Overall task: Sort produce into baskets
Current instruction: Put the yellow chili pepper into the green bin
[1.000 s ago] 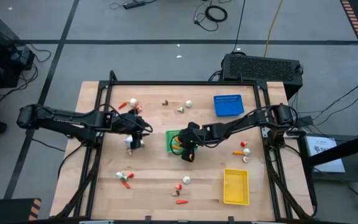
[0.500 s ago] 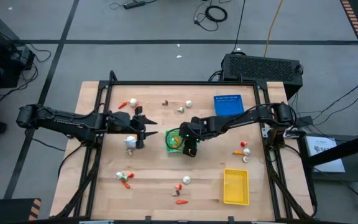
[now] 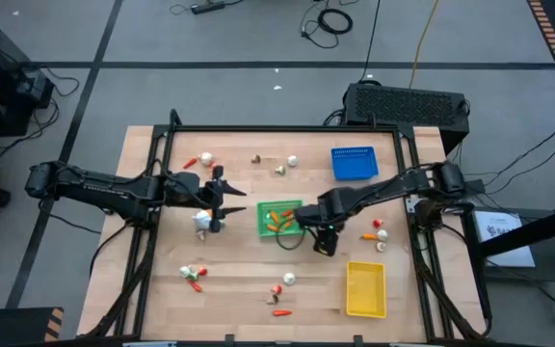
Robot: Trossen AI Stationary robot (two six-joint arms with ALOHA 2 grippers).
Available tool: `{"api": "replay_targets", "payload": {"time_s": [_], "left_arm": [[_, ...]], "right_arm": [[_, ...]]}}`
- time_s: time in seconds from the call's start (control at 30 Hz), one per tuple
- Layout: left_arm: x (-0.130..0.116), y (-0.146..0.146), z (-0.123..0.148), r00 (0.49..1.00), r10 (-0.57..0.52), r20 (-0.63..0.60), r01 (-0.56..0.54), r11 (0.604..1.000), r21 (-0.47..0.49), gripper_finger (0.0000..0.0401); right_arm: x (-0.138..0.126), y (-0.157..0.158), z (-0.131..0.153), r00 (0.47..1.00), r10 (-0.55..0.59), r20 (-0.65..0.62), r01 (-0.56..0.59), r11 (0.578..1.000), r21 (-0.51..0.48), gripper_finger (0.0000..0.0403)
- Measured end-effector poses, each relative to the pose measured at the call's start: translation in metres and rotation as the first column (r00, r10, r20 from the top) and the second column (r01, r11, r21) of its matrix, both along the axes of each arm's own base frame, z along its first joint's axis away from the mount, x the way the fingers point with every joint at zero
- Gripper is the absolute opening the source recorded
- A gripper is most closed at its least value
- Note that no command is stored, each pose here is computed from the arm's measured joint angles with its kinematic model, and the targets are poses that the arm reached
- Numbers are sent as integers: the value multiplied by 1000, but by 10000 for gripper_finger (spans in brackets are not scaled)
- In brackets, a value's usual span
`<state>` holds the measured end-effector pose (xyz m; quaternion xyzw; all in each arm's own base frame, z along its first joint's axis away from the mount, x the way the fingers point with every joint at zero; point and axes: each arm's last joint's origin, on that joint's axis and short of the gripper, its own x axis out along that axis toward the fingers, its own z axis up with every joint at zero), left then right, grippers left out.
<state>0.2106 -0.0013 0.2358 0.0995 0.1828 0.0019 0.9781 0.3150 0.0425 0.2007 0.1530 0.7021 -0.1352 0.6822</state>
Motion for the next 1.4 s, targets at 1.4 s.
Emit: {"api": "replay_targets", "payload": {"time_s": [1.4], "left_arm": [[5,2,-15,993,30,-112,-21,997,78,190]], "right_arm": [[-128,-9,-63,1000,-13,21,10,995,104,46]]}}
